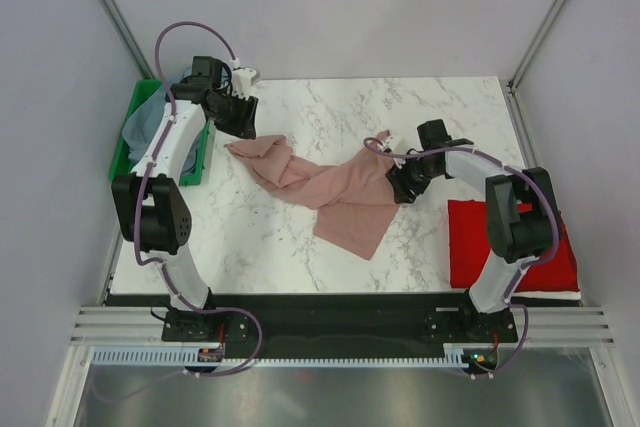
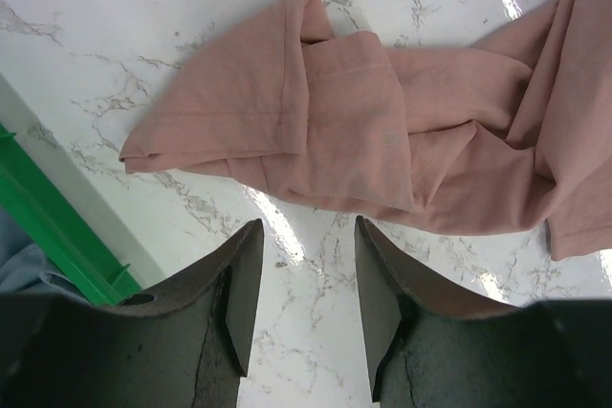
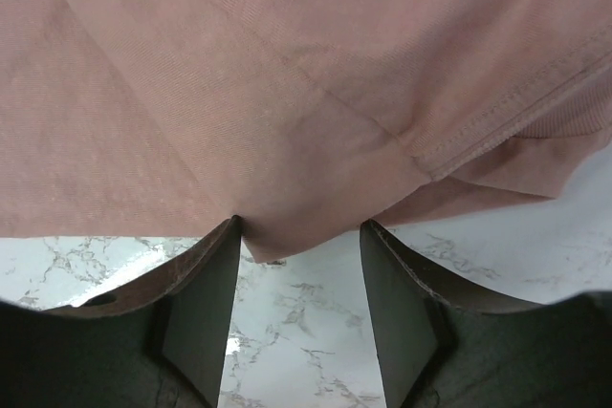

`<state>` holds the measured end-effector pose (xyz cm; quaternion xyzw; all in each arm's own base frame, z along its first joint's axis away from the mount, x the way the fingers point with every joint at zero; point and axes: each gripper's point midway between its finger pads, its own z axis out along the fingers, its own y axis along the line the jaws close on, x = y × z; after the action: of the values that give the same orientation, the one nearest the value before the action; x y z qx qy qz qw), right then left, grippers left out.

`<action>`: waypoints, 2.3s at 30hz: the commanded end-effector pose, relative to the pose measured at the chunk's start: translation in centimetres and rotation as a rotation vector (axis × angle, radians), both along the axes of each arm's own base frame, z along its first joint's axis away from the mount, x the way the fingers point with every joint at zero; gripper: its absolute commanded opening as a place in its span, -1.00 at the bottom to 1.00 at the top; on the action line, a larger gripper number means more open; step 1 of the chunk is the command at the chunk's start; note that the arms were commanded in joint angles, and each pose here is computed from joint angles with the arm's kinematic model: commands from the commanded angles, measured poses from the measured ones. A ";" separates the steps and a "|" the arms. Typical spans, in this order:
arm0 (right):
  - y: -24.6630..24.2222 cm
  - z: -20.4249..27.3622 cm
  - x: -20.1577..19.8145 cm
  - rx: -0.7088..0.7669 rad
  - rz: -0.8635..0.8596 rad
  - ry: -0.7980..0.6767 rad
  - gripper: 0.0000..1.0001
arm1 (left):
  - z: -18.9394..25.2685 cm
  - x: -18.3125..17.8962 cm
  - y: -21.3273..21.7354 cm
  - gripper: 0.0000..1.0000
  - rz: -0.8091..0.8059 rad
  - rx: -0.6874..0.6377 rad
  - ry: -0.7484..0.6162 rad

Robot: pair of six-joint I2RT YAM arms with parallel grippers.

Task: Fold and stack the t-shirts
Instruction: Flatten the tshirt out

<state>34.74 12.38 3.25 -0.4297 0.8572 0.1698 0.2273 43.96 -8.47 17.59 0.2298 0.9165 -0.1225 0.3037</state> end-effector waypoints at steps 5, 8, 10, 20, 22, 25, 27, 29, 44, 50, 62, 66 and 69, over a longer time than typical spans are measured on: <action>1.1 0.4 0.0 0.056 0.036 0.032 0.02 | 1.5 0.3 -0.2 0.01 0.003 0.005 -0.040; 1.2 0.8 0.4 0.057 0.032 0.022 -0.43 | 1.6 0.4 -0.3 0.01 0.000 0.010 -0.045; 1.2 1.3 0.9 0.060 0.025 0.008 -0.63 | 1.7 0.4 -0.3 0.01 -0.003 0.014 -0.050; 2.1 17.4 2.8 0.150 0.026 -0.319 -1.00 | 5.9 0.3 0.4 -0.01 0.003 0.048 -0.165; 2.6 20.2 2.5 0.193 0.008 -0.356 -1.00 | 7.0 0.3 0.7 -0.01 0.002 0.062 -0.196; 3.1 24.2 2.5 0.260 -0.008 -0.410 -1.00 | 8.2 0.3 1.1 -0.01 0.000 0.088 -0.233; 3.8 25.7 2.7 0.310 -0.027 -0.406 -1.00 | 8.1 0.2 1.0 -0.01 -0.019 0.091 -0.237; 4.5 25.6 3.2 0.352 -0.046 -0.368 -1.00 | 7.4 0.1 0.7 -0.01 -0.029 0.076 -0.219; 4.1 16.5 13.5 0.272 -0.189 -0.262 -1.00 | -0.5 3.6 -2.1 -0.03 -0.079 0.031 -0.045; 3.8 14.8 15.7 0.263 -0.235 -0.246 -1.00 | -3.7 7.0 -2.3 -0.02 -0.070 0.063 -0.017; 3.6 13.7 14.6 0.265 -0.246 -0.225 -1.00 | -4.9 1.5 -4.0 0.01 -0.159 0.120 0.083; 4.0 13.2 14.6 0.283 -0.253 -0.199 -1.00 | -6.4 1.1 -4.3 0.01 -0.148 0.121 0.140; 4.0 13.3 14.8 0.284 -0.254 -0.203 -1.00 | -7.3 1.2 -4.4 -0.01 -0.150 0.139 0.155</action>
<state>48.90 15.90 14.78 -0.2978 0.8576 0.2063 0.3651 45.05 -13.54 10.62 0.3057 0.9213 -0.1137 0.2117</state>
